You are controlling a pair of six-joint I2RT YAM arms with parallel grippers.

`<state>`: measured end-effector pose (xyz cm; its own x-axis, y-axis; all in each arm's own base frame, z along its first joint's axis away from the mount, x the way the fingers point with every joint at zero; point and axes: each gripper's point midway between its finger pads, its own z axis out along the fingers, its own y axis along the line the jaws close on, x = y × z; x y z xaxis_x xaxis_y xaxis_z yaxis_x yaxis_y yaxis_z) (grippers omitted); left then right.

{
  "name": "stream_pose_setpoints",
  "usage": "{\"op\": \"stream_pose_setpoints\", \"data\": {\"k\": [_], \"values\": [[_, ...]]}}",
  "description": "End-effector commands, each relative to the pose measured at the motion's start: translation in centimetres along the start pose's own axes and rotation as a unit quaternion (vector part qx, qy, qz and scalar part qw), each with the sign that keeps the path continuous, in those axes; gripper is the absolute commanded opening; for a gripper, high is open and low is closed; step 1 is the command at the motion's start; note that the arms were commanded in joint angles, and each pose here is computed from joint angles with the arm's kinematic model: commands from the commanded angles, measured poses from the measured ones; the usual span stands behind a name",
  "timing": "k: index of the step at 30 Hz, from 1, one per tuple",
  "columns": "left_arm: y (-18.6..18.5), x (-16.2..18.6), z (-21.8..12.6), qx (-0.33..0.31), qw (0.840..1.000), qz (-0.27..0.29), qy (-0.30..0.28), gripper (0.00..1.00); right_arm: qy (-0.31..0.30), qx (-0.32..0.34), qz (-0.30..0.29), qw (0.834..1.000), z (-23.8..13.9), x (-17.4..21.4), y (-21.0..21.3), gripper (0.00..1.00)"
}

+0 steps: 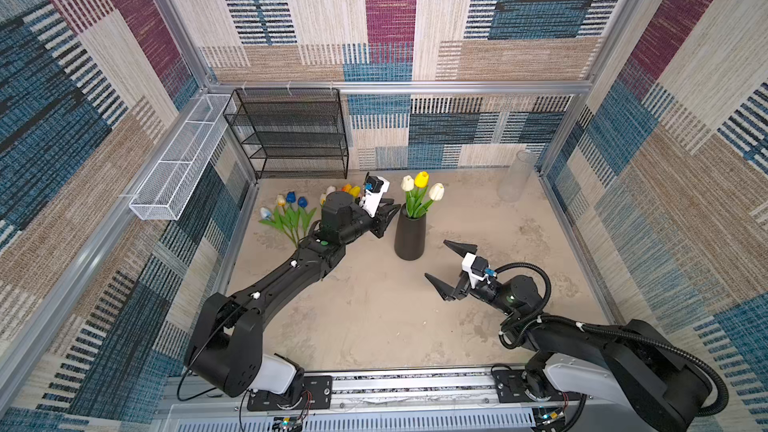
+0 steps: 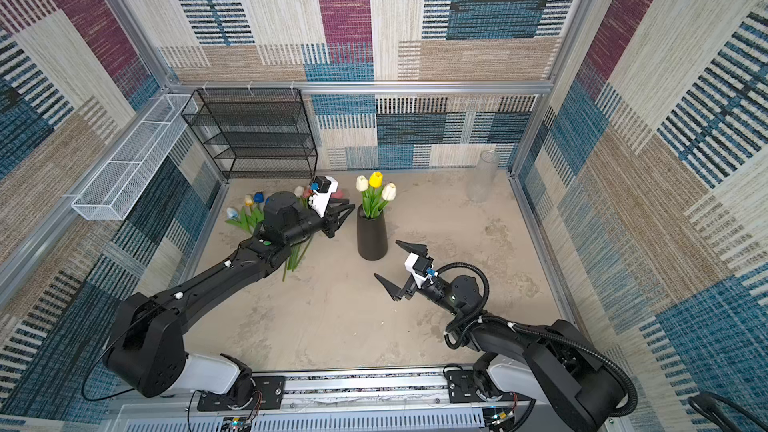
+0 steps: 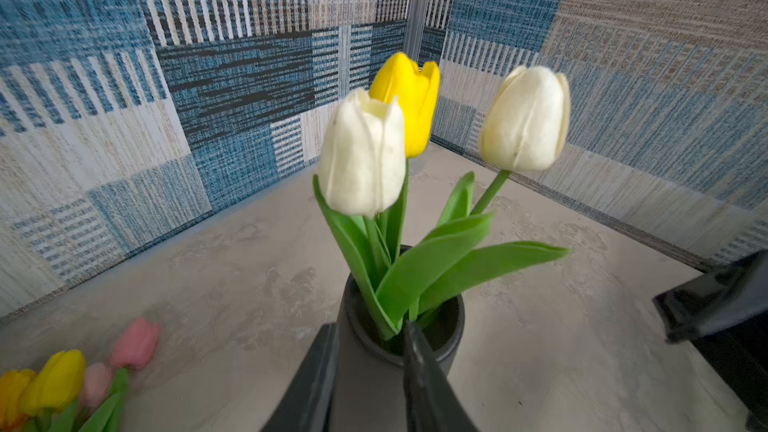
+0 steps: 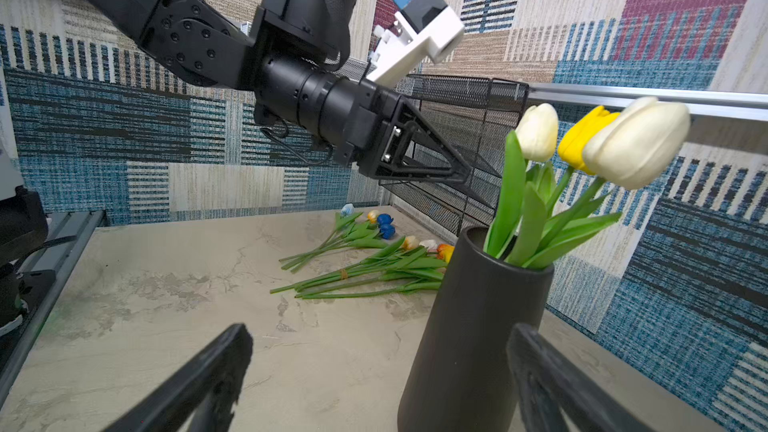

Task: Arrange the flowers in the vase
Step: 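Open the left gripper and draw it back to the tulip pile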

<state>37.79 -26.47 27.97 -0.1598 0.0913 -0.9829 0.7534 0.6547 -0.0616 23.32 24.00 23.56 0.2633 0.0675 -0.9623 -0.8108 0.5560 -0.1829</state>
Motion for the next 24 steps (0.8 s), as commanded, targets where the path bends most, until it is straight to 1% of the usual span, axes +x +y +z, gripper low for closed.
{"op": "stream_pose_setpoints", "data": {"k": [1, 3, 4, 5, 7, 8, 9, 10, 11, 12, 13, 14, 17, 19, 21, 24], "values": [[0.9, -0.6, -1.8, -0.026, 1.0, 0.015, -0.001, 0.33, -0.017, -0.004, -0.009, 1.0, 0.1, -1.1, 0.1, 1.0], [2.3, -1.2, -3.6, -0.052, 0.999, 0.008, -0.009, 0.34, -0.018, -0.004, -0.009, 1.0, 0.0, -1.1, 0.1, 1.0], [3.4, -1.2, -4.5, -0.076, 0.997, 0.001, -0.012, 0.35, -0.02, -0.005, -0.009, 1.0, 0.0, -1.2, 0.1, 1.0], [5.3, -1.0, -5.7, -0.118, 0.993, -0.013, -0.011, 0.35, -0.021, -0.006, -0.008, 1.0, 0.0, -1.3, 0.2, 1.0], [9.7, 0.4, -8.2, -0.212, 0.975, -0.063, 0.008, 0.35, -0.023, -0.011, -0.007, 1.0, 0.0, -1.5, 0.3, 1.0], [12.5, 1.9, -9.8, -0.268, 0.957, -0.102, 0.032, 0.35, -0.024, -0.011, -0.006, 1.0, 0.0, -1.5, 0.4, 1.0], [14.8, 3.4, -11.4, -0.322, 0.935, -0.137, 0.056, 0.35, -0.024, -0.011, -0.006, 1.0, 0.0, -1.5, 0.4, 1.0], [17.2, 5.6, -13.3, -0.378, 0.904, -0.177, 0.092, 0.35, -0.025, -0.011, -0.005, 1.0, 0.0, -1.5, 0.3, 1.0], [19.0, 7.8, -14.9, -0.418, 0.874, -0.209, 0.132, 0.35, -0.023, -0.012, -0.004, 1.0, 0.0, -1.4, 0.4, 1.0], [20.1, 9.7, -16.0, -0.44, 0.852, -0.229, 0.168, 0.35, -0.024, -0.013, -0.004, 1.0, 0.0, -1.4, 0.4, 1.0], [21.1, 11.5, -16.9, -0.455, 0.831, -0.245, 0.207, 0.35, -0.025, -0.015, -0.004, 1.0, 0.0, -1.5, 0.5, 1.0], [21.8, 13.2, -17.5, -0.462, 0.814, -0.255, 0.242, 0.34, -0.025, -0.017, -0.004, 1.0, 0.0, -1.5, 0.5, 1.0], [22.7, 16.8, -17.9, -0.462, 0.784, -0.269, 0.315, 0.36, -0.024, -0.02, -0.004, 0.999, 0.1, -1.4, 0.6, 1.0], [23.0, 18.5, -17.8, -0.457, 0.769, -0.271, 0.355, 0.39, -0.021, -0.024, -0.002, 0.999, 0.2, -1.2, 0.7, 1.0], [23.2, 19.7, -17.4, -0.441, 0.762, -0.268, 0.391, 0.4, -0.022, -0.038, -0.002, 0.999, 0.3, -1.1, 1.1, 1.0], [23.9, 21.6, -17.1, -0.434, 0.742, -0.264, 0.438, 0.42, -0.027, -0.067, -0.002, 0.997, 0.4, -1.4, 2.0, 1.0]]}}
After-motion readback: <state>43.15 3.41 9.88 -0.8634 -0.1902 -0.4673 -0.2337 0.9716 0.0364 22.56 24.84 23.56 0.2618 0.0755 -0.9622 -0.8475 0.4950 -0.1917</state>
